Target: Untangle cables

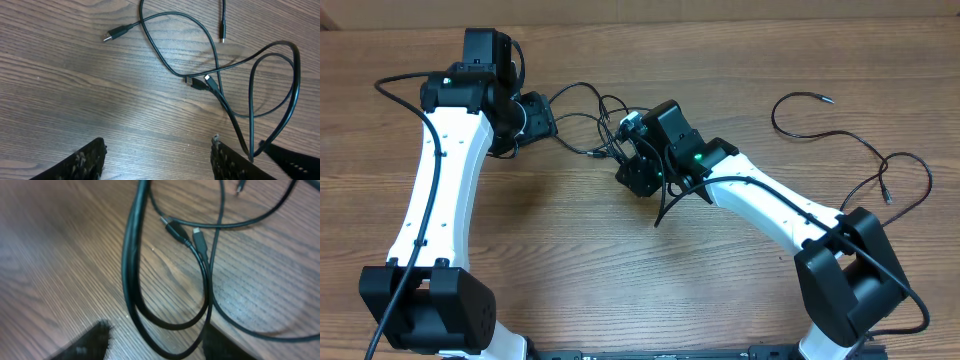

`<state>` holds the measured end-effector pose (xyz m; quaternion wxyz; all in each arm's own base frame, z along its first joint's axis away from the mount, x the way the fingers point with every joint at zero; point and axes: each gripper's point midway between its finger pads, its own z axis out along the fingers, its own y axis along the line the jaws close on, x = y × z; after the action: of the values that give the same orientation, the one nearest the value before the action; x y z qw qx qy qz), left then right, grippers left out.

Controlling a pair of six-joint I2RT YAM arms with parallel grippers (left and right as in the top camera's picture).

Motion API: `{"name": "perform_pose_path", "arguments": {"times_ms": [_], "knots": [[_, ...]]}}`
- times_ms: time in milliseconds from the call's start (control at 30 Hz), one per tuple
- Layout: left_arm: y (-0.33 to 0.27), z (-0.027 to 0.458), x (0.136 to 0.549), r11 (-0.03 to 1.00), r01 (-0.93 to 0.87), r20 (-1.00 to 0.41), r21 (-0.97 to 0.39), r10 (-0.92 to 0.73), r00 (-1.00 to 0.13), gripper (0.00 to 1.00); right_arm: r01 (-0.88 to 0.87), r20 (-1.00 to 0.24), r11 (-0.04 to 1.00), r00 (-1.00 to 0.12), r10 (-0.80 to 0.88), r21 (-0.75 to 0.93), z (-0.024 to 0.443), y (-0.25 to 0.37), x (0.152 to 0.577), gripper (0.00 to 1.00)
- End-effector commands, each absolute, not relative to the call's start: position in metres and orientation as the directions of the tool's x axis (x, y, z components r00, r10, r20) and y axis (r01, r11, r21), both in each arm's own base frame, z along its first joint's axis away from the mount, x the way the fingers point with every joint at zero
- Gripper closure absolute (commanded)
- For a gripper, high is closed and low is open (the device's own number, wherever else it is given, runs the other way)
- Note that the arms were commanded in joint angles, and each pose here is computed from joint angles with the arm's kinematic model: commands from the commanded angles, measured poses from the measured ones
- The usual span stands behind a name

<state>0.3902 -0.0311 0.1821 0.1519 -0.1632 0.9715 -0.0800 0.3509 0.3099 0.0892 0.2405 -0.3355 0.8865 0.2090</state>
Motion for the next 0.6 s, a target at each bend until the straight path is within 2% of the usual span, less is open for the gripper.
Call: {"name": "perform_pose_path", "arguments": {"times_ms": [0,67,167,300,433,567], "knots": [[-0.034,0.182,0.390,0.930,-0.297,-0.262,-0.218,-0.349,-0.900,0.33,-0.690,-0.554,0.694,-0.667,-0.499,0.205,0.081,0.308,0.350,0.57],[-0.034,0.182,0.390,0.930,-0.297,-0.262,-0.218,-0.349,-0.900,0.33,-0.687,-0.548,0.697,-0.672,-0.499,0.207,0.080,0.307,0.349,0.64],[-0.034,0.182,0.390,0.930,-0.297,-0.262,-0.218,-0.349,-0.900,0.33,-0.683,-0.543,0.699,-0.676,-0.498,0.210,0.080,0.307,0.348,0.85],[-0.034,0.182,0.390,0.930,-0.297,-0.263,-0.218,-0.349,-0.900,0.33,-0.646,-0.530,0.725,-0.712,-0.460,0.239,0.080,0.306,0.348,0.96],[-0.034,0.182,0.390,0.930,-0.297,-0.262,-0.218,-0.349,-0.900,0.33,-0.614,-0.529,0.744,-0.737,-0.421,0.263,0.092,0.307,0.349,0.96],[-0.034,0.182,0.391,0.930,-0.297,-0.264,-0.218,-0.349,-0.899,0.33,-0.615,-0.565,0.744,-0.722,-0.400,0.261,0.143,0.305,0.354,0.96]]}}
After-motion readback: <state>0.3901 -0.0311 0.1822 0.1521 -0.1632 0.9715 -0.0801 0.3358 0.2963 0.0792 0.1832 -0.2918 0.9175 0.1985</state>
